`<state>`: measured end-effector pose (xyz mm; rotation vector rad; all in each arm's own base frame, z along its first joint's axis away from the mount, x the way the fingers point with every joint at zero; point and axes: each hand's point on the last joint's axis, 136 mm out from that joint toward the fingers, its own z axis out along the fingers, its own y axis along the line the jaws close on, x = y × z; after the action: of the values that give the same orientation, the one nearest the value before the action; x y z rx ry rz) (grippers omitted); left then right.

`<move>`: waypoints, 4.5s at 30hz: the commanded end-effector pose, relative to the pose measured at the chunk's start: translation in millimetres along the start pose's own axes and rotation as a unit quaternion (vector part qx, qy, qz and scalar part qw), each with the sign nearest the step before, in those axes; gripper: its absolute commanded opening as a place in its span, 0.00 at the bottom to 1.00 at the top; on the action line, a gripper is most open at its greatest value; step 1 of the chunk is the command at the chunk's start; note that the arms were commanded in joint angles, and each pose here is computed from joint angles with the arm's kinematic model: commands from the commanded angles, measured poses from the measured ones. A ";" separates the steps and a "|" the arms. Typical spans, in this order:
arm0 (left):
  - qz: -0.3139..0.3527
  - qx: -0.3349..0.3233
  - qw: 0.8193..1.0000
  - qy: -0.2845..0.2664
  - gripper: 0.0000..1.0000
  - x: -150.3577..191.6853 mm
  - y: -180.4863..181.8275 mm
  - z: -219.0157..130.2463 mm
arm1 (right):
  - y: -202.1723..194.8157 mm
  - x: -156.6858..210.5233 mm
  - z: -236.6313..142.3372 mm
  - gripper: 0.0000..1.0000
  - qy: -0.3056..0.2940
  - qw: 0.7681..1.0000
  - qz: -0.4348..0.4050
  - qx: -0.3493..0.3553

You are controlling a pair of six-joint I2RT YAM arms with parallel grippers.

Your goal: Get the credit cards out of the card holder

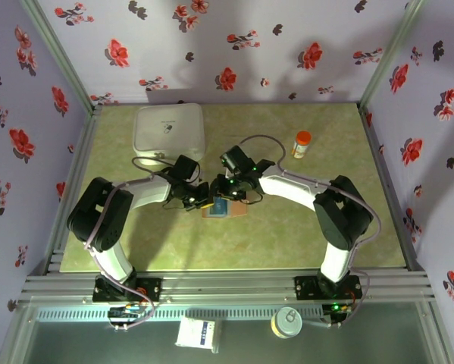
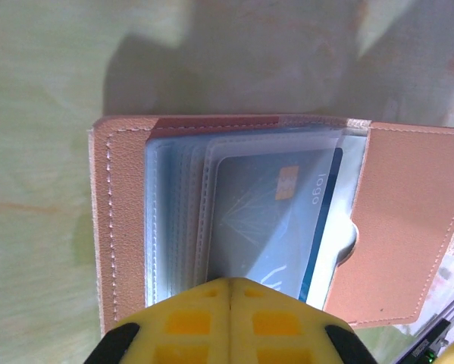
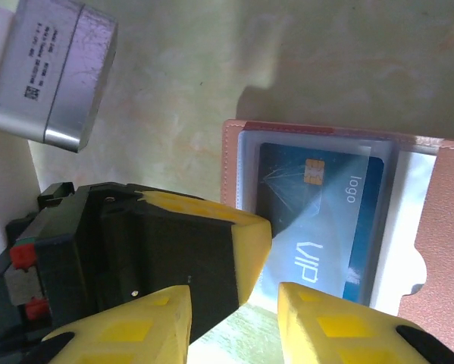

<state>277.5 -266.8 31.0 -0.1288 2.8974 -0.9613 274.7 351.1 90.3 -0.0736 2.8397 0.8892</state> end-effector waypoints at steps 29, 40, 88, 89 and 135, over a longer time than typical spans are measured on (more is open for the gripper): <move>-0.012 -0.028 0.999 0.015 0.00 11.0 15.9 5.0 | -141.2 7.5 -12.0 0.55 0.010 0.966 -0.002 0.259; -0.025 -0.023 0.999 0.020 0.00 16.5 19.8 8.0 | -167.1 20.1 1.5 0.56 0.036 0.953 -0.004 0.301; -0.017 -0.004 1.000 0.010 0.04 5.2 -1.7 -4.0 | -50.5 9.9 39.1 0.32 0.019 0.999 0.034 -0.009; -0.018 -0.011 1.000 0.010 0.03 5.6 2.0 -3.1 | -52.4 10.2 39.2 0.31 0.019 0.999 0.035 -0.006; -0.010 -0.012 1.000 -0.003 0.06 4.2 -0.4 -13.1 | -46.6 9.0 34.0 0.24 0.010 0.999 0.030 -0.024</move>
<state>272.1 -262.7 34.5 -0.1810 2.9159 -0.9472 279.6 335.7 48.1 -0.0284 2.8160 0.9795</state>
